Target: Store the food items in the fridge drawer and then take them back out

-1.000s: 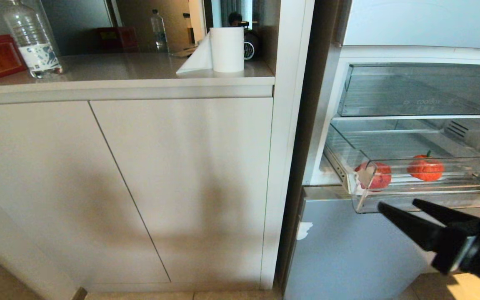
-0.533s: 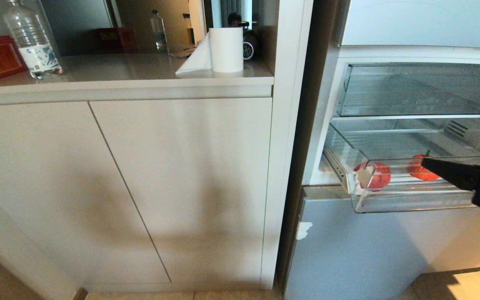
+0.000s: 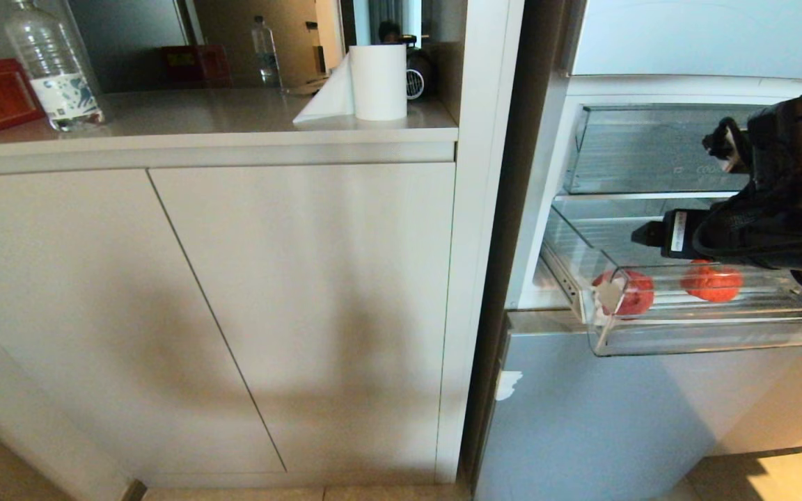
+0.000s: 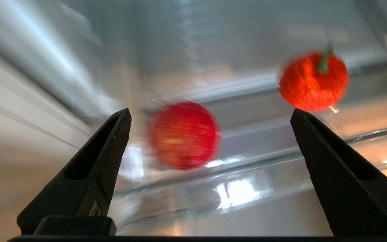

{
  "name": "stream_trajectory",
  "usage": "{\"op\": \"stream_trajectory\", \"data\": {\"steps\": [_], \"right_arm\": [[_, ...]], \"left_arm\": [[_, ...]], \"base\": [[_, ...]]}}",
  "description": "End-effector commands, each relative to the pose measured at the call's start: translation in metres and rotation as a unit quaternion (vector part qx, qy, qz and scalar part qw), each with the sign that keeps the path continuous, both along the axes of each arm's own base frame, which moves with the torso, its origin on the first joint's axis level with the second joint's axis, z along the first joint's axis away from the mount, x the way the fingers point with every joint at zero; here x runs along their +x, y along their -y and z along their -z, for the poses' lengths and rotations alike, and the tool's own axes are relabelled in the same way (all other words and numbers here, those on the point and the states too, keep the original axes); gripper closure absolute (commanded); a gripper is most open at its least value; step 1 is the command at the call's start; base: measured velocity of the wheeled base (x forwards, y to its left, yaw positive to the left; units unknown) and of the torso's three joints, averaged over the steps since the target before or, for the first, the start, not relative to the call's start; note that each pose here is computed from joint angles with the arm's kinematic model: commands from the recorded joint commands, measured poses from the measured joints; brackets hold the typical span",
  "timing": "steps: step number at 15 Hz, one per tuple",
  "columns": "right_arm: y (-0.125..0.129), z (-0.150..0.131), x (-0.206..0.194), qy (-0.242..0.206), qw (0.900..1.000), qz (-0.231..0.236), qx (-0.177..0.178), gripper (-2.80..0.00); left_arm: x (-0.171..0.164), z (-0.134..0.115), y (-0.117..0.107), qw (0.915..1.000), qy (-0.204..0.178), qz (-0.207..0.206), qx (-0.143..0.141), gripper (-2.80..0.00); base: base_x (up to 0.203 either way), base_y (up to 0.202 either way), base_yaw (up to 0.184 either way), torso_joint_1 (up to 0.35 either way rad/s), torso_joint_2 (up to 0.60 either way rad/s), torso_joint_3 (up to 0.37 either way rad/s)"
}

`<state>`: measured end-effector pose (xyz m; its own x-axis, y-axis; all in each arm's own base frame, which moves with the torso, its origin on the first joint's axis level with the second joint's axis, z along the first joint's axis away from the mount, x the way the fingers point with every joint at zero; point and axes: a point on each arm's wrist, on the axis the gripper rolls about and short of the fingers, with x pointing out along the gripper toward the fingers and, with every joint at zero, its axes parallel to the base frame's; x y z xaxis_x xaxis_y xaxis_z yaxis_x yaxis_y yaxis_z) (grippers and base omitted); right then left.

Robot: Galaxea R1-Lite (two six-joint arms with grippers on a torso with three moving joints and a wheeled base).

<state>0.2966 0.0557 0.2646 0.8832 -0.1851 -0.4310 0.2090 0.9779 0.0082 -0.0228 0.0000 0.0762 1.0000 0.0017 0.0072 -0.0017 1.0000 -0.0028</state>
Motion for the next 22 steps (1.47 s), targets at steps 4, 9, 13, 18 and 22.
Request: {"op": "stream_trajectory", "data": {"steps": [4, 9, 13, 18, 22], "right_arm": [[0.008, 0.019, 0.019, -0.111, 0.994, -0.010, 0.009, -2.80], [0.018, -0.008, -0.016, -0.158, 0.986, -0.031, 0.039, -2.80], [0.027, -0.014, -0.003, -0.176, 0.983, -0.015, 0.043, -2.80], [0.029, -0.017, 0.022, -0.253, 0.963, -0.046, 0.081, -2.80], [0.027, 0.009, 0.043, -0.316, 0.942, -0.062, 0.097, -2.80]], "left_arm": [[0.000, 0.000, 0.000, 1.0000, -0.001, 0.000, 0.000, 0.00], [0.000, 0.000, 0.000, 1.0000, -0.001, 0.000, 0.000, 0.00], [0.000, 0.000, 0.000, 1.0000, -0.001, -0.001, 0.000, 0.00], [0.000, 0.000, 0.000, 1.0000, -0.001, -0.001, 0.000, 0.00], [0.000, 0.000, 0.000, 1.0000, -0.001, 0.000, 0.000, 0.00]], "base": [[0.000, 0.000, 0.000, 0.000, 0.00, 0.000], [0.000, 0.000, 0.000, 0.000, 0.00, 0.000], [0.000, 0.000, 0.000, 0.000, 0.00, 0.000], [0.000, 0.000, 0.000, 0.000, 0.00, 0.000], [0.000, 0.000, 0.000, 0.000, 0.00, 0.000]]}}
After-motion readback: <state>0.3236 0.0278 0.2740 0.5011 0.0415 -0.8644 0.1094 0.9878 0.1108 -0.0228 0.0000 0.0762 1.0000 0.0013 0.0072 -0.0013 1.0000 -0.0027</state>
